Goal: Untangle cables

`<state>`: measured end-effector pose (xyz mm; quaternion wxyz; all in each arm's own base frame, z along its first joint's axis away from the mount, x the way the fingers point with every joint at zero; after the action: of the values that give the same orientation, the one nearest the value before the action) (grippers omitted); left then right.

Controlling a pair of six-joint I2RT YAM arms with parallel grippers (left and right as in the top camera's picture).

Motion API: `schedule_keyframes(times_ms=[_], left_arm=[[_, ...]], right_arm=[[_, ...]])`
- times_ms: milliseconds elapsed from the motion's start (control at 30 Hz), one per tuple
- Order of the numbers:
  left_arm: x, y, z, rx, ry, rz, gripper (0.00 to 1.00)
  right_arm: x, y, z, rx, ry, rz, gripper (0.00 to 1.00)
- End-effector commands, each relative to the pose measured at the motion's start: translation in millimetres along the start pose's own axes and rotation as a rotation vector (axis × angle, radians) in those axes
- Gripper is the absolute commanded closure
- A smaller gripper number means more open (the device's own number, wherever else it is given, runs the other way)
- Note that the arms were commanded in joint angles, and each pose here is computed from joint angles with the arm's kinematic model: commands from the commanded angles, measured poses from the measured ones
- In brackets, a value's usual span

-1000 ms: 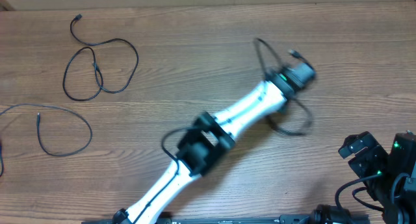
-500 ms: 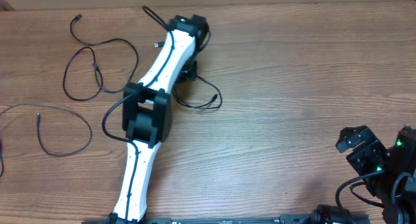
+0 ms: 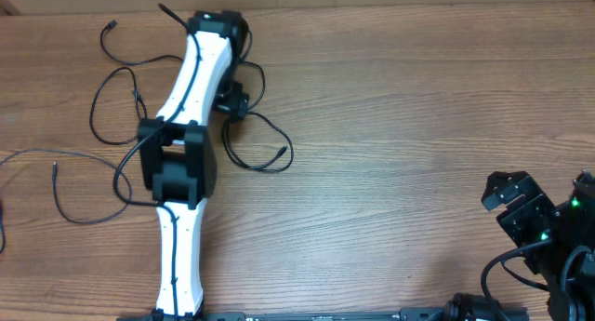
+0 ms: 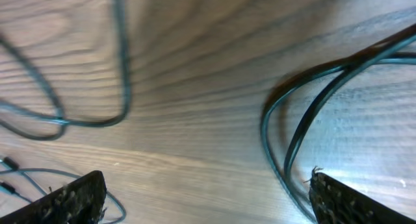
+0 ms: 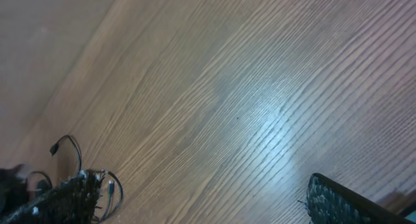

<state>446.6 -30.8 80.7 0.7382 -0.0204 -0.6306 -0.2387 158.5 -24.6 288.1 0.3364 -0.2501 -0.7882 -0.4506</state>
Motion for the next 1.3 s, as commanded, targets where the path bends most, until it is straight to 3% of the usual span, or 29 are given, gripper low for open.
schedule_keyframes(times_ms=[0, 133, 267, 300, 333, 367, 400, 567, 833, 1100, 1267], left_arm=[[97, 35, 18, 0.108, -0.275, -0.007, 0.00], [160, 48, 42, 0.155, -0.462, 0.021, 0.00], [195, 60, 47, 0.204, -0.602, 0.005, 0.01], [193, 61, 47, 0.207, -0.597, 0.003, 0.09], [187, 62, 45, 0.207, -0.583, 0.006, 0.32], [178, 63, 40, 0.208, -0.562, 0.010, 0.75], [168, 63, 34, 0.219, -0.542, 0.017, 0.96], [106, 58, 6, 0.259, -0.404, 0.070, 0.95], [2, 35, -28, 0.167, -0.199, 0.124, 0.96], [-60, 43, -50, 0.180, -0.177, 0.122, 0.95], [-105, 77, -44, 0.267, -0.148, 0.132, 0.95]], right_arm=[[2, 5, -2, -0.002, -0.007, -0.022, 0.00], [-1, 2, 0, -0.002, 0.004, -0.007, 0.00], [-8, -4, 4, -0.003, 0.023, 0.020, 0.00], [-11, -6, 5, -0.004, 0.029, 0.028, 0.00], [-13, -7, 6, -0.004, 0.033, 0.034, 0.00], [-15, -10, 8, -0.004, 0.040, 0.042, 0.00], [-17, -11, 8, -0.005, 0.044, 0.048, 0.00], [-27, -19, 14, -0.006, 0.067, 0.082, 0.00], [-28, -15, 11, -0.005, 0.054, 0.064, 0.00], [-28, -15, 11, -0.005, 0.054, 0.064, 0.00], [-28, -13, 9, -0.005, 0.047, 0.053, 0.00]])
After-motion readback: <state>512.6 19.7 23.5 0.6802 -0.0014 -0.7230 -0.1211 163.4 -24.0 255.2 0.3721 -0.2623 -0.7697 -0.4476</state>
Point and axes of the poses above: each gripper's point midway between its finger pads, its own x axis back along the fingers, its own y axis along the line the jaws close on, z = x × y, the point moved 2 cm from there along x, back along the fingers, and after that the axes turned 14 degrees about -x, right-handed, at the moved point
